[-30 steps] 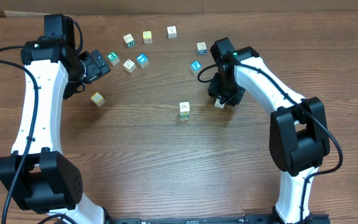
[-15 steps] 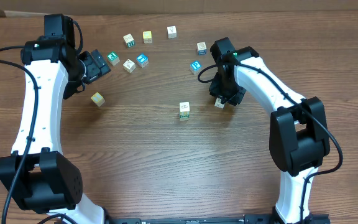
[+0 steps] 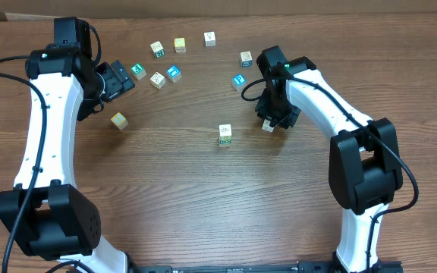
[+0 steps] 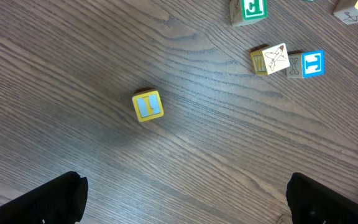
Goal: Form a tower
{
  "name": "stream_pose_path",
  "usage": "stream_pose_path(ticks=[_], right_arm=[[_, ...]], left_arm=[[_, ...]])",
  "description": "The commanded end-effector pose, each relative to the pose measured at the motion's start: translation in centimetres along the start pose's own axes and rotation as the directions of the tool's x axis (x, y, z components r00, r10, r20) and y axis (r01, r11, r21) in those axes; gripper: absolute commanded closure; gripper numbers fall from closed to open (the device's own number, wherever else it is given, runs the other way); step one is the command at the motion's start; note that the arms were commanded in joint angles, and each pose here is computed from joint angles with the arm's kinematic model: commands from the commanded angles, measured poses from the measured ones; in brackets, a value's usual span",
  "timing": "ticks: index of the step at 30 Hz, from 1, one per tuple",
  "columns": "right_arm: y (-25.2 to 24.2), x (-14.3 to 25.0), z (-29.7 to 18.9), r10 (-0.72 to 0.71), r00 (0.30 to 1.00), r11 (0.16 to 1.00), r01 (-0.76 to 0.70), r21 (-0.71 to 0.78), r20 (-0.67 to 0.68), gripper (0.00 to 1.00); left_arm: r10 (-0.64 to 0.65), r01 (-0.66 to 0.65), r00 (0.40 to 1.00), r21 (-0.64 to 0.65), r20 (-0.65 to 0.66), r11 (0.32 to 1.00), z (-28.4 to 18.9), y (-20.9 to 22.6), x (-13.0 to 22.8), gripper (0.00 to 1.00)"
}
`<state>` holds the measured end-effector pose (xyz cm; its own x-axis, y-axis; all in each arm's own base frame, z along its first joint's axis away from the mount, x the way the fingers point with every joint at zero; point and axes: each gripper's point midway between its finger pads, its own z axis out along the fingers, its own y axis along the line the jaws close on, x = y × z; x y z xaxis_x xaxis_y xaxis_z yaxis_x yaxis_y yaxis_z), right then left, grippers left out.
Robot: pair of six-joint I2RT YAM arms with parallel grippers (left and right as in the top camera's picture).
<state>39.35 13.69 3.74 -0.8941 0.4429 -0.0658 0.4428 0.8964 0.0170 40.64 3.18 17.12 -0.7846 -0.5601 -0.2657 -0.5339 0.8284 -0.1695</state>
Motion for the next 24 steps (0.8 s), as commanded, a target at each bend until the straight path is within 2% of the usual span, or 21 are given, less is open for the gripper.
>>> stream_pose_path(ticks=[1, 14, 24], right_arm=[[-0.1, 0.1, 0.0, -0.011, 1.0, 1.0, 0.011, 0.007, 0.006, 0.59], [0.3, 0.8, -0.1, -0.076, 0.997, 0.997, 0.076, -0.006, -0.015, 0.59], [0.6, 0.8, -0.1, -0.098, 0.995, 0.995, 0.098, 0.02, 0.018, 0.59]], left_arm=[[0.023, -0.023, 1.0, -0.011, -0.01, 1.0, 0.4, 0.0, 0.1, 0.0], [0.023, -0.023, 1.0, -0.011, -0.01, 1.0, 0.4, 0.0, 0.1, 0.0], [0.023, -0.023, 1.0, -0.011, -0.01, 1.0, 0.4, 0.0, 0.1, 0.0]])
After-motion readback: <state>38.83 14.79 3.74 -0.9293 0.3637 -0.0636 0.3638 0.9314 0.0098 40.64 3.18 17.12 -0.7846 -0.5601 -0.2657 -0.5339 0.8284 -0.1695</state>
